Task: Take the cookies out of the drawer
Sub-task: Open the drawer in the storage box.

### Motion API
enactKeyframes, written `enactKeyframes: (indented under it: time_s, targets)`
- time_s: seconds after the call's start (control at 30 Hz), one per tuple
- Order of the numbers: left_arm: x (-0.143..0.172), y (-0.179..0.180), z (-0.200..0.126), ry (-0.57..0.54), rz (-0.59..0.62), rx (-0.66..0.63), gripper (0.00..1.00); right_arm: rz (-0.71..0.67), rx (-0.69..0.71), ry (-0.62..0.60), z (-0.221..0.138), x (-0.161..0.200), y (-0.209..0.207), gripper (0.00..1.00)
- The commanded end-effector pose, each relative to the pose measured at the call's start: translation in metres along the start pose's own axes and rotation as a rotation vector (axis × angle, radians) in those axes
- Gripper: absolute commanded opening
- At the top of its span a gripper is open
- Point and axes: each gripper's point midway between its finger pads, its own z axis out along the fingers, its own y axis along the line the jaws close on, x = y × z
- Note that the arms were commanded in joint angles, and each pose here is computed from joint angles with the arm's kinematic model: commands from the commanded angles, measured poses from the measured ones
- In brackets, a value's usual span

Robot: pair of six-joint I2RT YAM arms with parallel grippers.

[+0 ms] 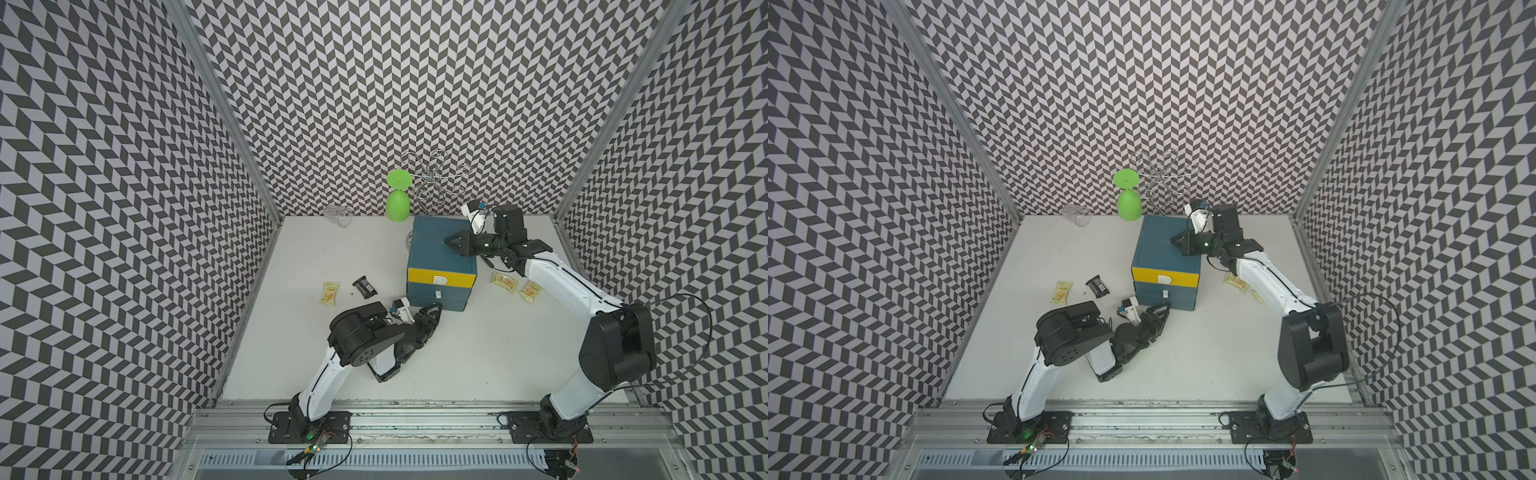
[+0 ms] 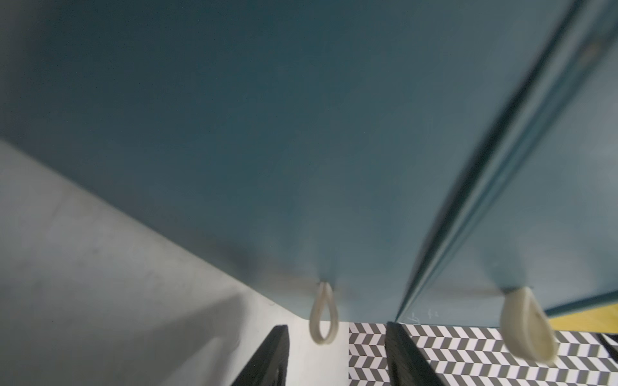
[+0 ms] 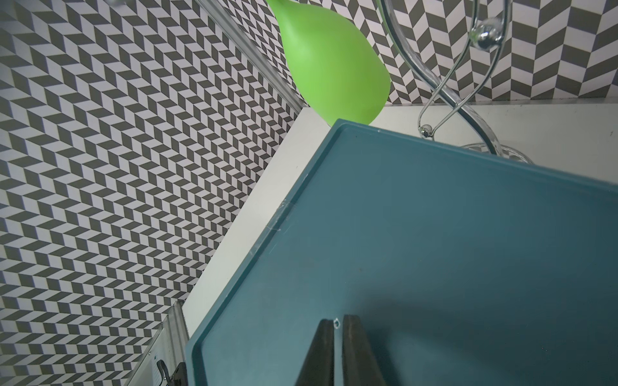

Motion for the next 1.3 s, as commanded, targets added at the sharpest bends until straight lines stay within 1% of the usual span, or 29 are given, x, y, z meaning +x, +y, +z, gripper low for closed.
enactKeyframes:
  time_s: [0.0,0.1,0.17,0.27,0.47,0.53,0.7,0.77,0.9,1.0,1.27]
  targets:
    - [-0.012,0.012,0.001,-0.046,0.037,-0.051,0.48,0.128,0.096,0.184,0.013,0.061,-0.041,0.12]
    - [-0.019,0.013,0.001,-0.065,0.056,-0.072,0.46,0.123,0.099,0.182,0.013,0.06,-0.042,0.12]
    - [-0.022,0.009,0.003,-0.074,0.068,-0.062,0.45,0.126,0.097,0.183,0.013,0.061,-0.043,0.12]
    - [-0.022,0.008,0.01,-0.073,0.095,-0.073,0.4,0.13,0.095,0.188,0.014,0.063,-0.043,0.12]
    - [-0.017,0.004,0.018,-0.053,0.101,-0.057,0.32,0.129,0.095,0.188,0.014,0.062,-0.044,0.12]
    - [-0.018,0.009,0.017,-0.058,0.103,-0.085,0.26,0.129,0.093,0.19,0.014,0.062,-0.043,0.12]
    - [-0.024,0.011,0.015,-0.066,0.093,-0.096,0.05,0.131,0.091,0.19,0.014,0.064,-0.043,0.12]
    - [-0.027,0.012,0.011,-0.072,0.097,-0.107,0.0,0.132,0.091,0.191,0.013,0.064,-0.043,0.12]
    - [-0.026,0.013,0.001,-0.058,0.107,-0.118,0.0,0.13,0.093,0.185,0.013,0.062,-0.042,0.12]
    - [-0.02,0.016,-0.015,-0.044,0.101,-0.128,0.0,0.132,0.1,0.189,0.013,0.064,-0.044,0.12]
    - [0.014,0.028,-0.061,0.035,0.079,-0.168,0.0,0.139,0.111,0.196,0.014,0.066,-0.047,0.12]
